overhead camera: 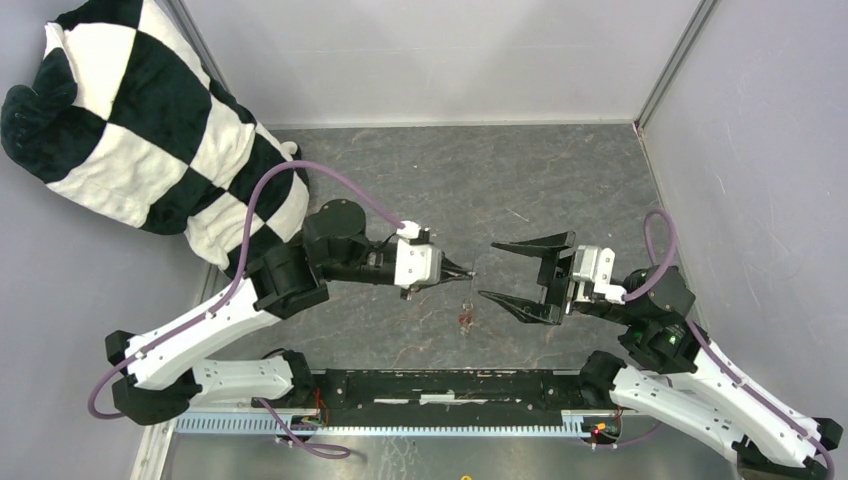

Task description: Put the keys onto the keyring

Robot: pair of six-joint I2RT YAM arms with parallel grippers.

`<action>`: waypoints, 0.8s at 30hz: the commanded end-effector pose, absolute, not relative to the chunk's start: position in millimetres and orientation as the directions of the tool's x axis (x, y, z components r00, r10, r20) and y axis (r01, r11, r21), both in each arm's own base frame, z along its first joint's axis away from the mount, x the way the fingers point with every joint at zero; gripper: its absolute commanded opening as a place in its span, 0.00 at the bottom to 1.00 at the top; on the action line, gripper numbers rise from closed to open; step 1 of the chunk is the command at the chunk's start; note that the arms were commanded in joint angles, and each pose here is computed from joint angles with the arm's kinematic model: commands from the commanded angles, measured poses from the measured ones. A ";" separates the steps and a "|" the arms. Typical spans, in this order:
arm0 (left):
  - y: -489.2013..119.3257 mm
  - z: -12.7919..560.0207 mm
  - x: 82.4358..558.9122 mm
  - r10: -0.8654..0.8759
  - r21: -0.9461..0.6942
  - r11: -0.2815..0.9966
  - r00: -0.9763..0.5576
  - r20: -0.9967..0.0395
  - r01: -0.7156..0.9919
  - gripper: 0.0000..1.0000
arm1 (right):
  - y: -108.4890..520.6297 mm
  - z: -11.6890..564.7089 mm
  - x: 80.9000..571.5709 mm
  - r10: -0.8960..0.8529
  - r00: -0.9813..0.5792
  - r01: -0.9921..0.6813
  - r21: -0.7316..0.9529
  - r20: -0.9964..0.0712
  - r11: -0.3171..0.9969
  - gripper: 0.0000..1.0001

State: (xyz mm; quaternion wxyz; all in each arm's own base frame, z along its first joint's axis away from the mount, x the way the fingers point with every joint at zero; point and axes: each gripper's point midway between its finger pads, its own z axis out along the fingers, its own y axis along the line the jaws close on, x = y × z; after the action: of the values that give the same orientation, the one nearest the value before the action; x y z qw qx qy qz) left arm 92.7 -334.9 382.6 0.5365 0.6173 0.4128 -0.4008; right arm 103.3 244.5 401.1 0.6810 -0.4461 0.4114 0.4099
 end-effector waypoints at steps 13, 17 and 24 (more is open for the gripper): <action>-299.3 291.8 133.3 0.674 0.275 -0.211 0.343 -0.655 0.938 0.02 | 263.0 330.6 120.8 -0.128 0.237 -0.951 -0.257 -0.963 0.173 0.58; -292.4 292.2 128.2 0.719 0.214 -0.240 0.322 -0.616 0.947 0.02 | 262.6 323.8 121.4 -0.102 0.255 -0.945 -0.270 -0.962 0.184 0.56; -294.1 296.8 115.9 0.701 0.166 -0.281 0.321 -0.637 0.945 0.02 | 281.3 320.1 116.6 -0.064 0.240 -0.964 -0.246 -0.969 0.102 0.50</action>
State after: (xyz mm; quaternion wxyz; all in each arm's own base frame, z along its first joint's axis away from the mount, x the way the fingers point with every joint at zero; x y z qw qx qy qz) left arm 125.4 -298.9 286.7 0.2729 0.7528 0.5592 -0.2147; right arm 119.4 269.1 304.2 0.5575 -0.5391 0.5115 0.3700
